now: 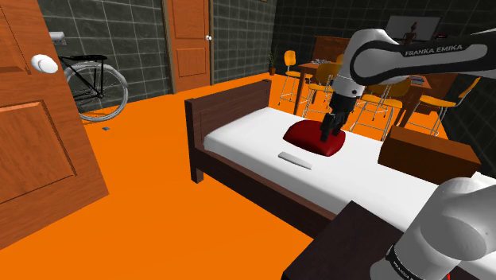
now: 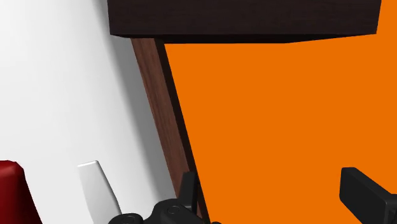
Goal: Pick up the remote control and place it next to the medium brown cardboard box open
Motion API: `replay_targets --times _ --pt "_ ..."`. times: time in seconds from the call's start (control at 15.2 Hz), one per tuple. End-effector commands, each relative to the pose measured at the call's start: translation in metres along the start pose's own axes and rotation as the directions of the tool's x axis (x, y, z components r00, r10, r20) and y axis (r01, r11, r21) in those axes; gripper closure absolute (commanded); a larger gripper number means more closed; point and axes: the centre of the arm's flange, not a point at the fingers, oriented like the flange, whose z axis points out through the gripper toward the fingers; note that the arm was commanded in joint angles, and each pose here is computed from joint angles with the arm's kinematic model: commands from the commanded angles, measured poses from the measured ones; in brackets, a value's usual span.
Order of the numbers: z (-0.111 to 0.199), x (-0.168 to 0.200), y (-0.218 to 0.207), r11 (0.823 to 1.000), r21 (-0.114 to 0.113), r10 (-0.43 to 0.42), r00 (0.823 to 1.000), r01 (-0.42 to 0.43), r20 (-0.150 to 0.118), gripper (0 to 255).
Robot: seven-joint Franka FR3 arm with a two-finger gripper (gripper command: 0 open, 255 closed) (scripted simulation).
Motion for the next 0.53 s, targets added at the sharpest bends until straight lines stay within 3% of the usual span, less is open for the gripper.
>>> replay_targets --times 0.0,0.46 --pt "0.019 0.013 0.017 1.000 -0.004 -0.012 1.000 0.012 0.000 0" --pt "0.079 0.056 0.072 0.999 -0.012 -0.048 0.999 0.048 0.006 0"
